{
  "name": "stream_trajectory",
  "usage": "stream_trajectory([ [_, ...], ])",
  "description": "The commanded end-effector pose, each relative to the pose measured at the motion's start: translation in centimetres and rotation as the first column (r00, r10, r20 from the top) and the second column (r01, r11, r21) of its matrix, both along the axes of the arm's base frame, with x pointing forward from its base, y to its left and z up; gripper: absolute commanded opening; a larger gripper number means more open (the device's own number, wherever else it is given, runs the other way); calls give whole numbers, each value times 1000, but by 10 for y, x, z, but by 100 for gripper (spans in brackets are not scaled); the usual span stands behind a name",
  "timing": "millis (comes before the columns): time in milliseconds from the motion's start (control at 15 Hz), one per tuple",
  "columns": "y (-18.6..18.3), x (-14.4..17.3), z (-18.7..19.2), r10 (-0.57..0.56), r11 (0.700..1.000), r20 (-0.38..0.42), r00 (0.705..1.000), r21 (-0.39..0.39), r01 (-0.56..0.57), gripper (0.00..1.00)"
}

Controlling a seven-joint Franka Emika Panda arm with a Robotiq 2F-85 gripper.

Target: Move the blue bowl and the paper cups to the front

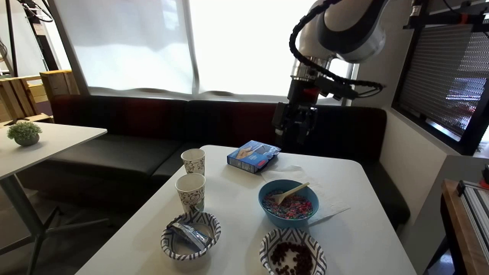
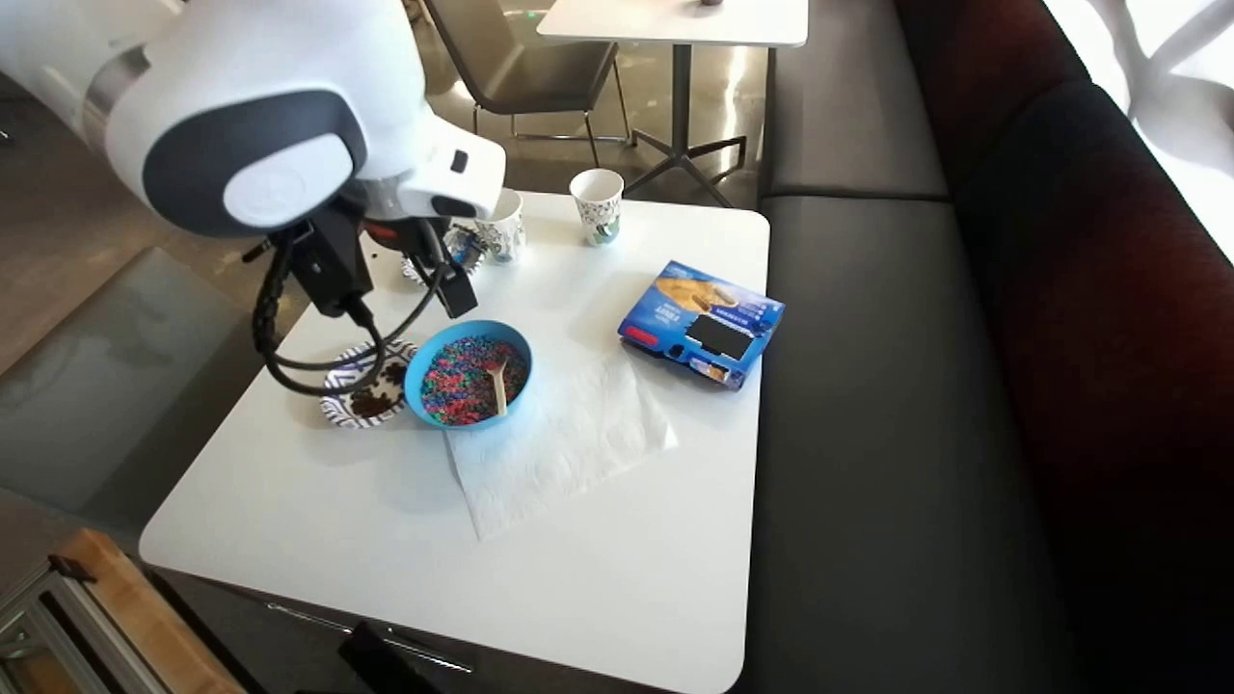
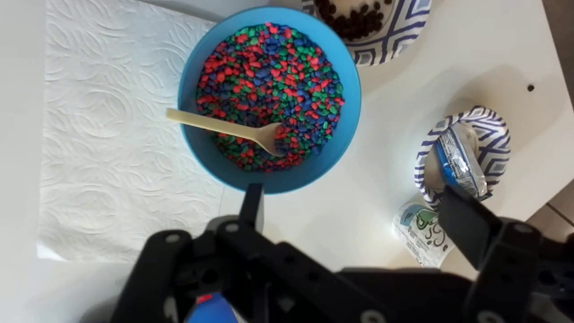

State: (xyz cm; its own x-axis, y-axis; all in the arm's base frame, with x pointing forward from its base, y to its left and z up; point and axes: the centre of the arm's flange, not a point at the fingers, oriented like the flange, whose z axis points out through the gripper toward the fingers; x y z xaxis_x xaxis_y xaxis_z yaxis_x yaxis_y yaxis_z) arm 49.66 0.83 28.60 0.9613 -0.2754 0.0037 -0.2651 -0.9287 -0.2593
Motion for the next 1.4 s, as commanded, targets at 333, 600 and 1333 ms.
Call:
stream_trajectory([
  [333, 15, 23, 41, 82, 989, 3, 997, -125, -81, 100],
  [600, 10, 36, 35, 215, 968, 33, 976, -140, -208, 100],
  [1333, 54, 199, -20, 701, 695, -16, 713, -210, -688, 100],
])
